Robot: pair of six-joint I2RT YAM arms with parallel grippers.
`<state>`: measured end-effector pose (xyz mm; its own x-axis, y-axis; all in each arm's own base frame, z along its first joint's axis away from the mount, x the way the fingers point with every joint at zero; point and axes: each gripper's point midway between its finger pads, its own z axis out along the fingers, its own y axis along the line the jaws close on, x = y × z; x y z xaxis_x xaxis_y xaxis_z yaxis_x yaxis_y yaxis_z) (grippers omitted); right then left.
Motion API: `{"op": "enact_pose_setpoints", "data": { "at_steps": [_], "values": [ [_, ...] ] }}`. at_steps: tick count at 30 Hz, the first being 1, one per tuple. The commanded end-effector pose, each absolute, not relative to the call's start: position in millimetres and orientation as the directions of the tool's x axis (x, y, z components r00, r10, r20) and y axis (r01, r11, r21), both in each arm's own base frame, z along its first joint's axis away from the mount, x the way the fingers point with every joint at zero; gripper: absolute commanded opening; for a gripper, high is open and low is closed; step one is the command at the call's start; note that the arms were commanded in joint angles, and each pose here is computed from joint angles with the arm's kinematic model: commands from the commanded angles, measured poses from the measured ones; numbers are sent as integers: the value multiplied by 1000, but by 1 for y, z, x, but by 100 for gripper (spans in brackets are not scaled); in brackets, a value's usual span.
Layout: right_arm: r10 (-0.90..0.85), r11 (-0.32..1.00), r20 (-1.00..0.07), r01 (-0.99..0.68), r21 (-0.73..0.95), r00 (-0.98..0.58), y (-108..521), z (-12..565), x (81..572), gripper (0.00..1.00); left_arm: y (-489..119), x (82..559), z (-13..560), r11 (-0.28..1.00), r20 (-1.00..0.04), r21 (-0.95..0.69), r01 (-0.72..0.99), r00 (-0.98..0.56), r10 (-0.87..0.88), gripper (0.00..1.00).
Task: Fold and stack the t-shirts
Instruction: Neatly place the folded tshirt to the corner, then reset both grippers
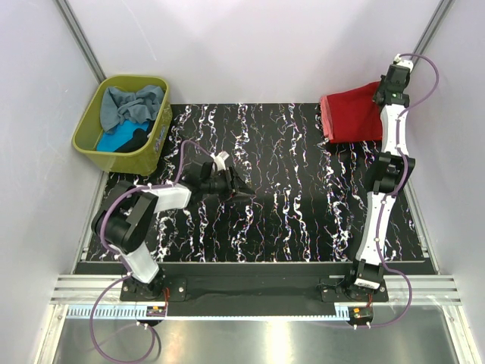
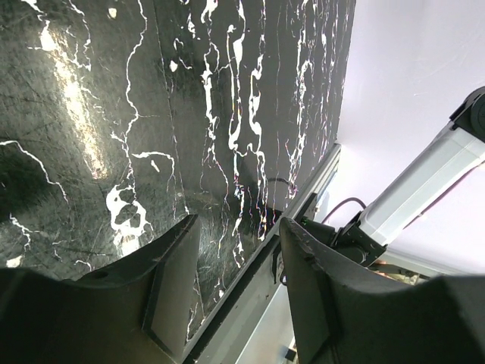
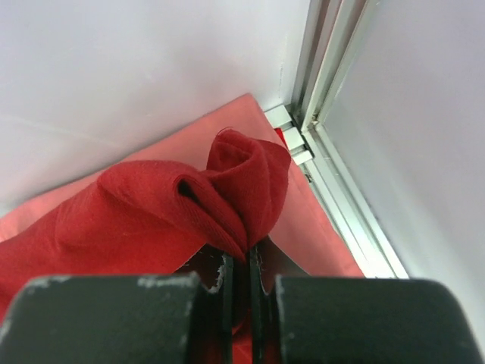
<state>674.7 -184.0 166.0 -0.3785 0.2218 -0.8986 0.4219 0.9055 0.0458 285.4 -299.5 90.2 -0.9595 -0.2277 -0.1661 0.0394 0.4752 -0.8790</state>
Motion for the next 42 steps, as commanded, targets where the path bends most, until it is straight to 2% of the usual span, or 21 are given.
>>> {"op": "enact_pose_setpoints", "data": {
  "at_steps": [1,8,10,14,15,16,18,19,22,23,24,29,35,36,38,39,41,42],
  "values": [
    [231,903,-951,408,132,-204,-193,209,695,0,-308,302,111,428,-216,-898,100,-948,-232,51],
    [187,910,-963,403,95,-195,-211,191,702,0,-311,306,105,431,-197,-899,81,-953,-231,51],
    [142,912,-968,407,47,-206,-218,183,704,22,-310,305,104,437,-195,-896,78,-954,-230,51],
    [39,906,-990,422,-22,-137,-232,212,708,34,-307,301,104,449,-197,-890,79,-955,-221,51],
    [34,900,-992,436,-21,-118,-236,220,707,39,-306,299,105,453,-198,-888,80,-955,-220,51],
    [30,899,-995,437,-13,-93,-237,231,706,51,-305,297,104,458,-195,-886,76,-956,-219,51],
    [41,910,-998,415,17,-50,-231,254,705,58,-303,296,108,459,-206,-885,82,-952,-227,51],
    [43,911,-998,412,23,-38,-228,262,704,67,-303,295,111,458,-212,-885,88,-951,-227,51],
    [55,910,-999,412,48,-4,-218,291,698,76,-302,295,120,457,-230,-884,98,-943,-241,51],
    [56,911,-998,409,50,-5,-213,304,692,92,-302,295,123,461,-243,-881,106,-938,-249,51],
    [84,913,-996,401,76,-3,-207,308,690,99,-301,292,128,460,-251,-881,111,-934,-254,51],
    [147,938,-985,330,111,-86,-142,337,667,100,-300,277,141,467,-279,-876,121,-917,-286,51],
    [300,953,-918,128,276,-259,-6,350,622,100,-283,249,148,478,-273,-876,70,-887,-372,54],
    [326,945,-886,96,312,-329,29,334,614,100,-278,240,149,471,-273,-880,66,-880,-387,55],
    [365,920,-844,14,391,-393,65,345,584,100,-272,231,160,447,-274,-892,59,-860,-432,56],
    [392,897,-782,15,441,-485,89,315,571,100,-268,223,151,452,-261,-891,39,-858,-442,56],
    [406,863,-740,-42,504,-537,120,327,532,100,-264,213,161,420,-258,-907,39,-839,-479,57],
    [406,852,-672,-9,523,-620,133,292,513,100,-259,205,150,424,-242,-906,16,-840,-486,57]
  ]
}}
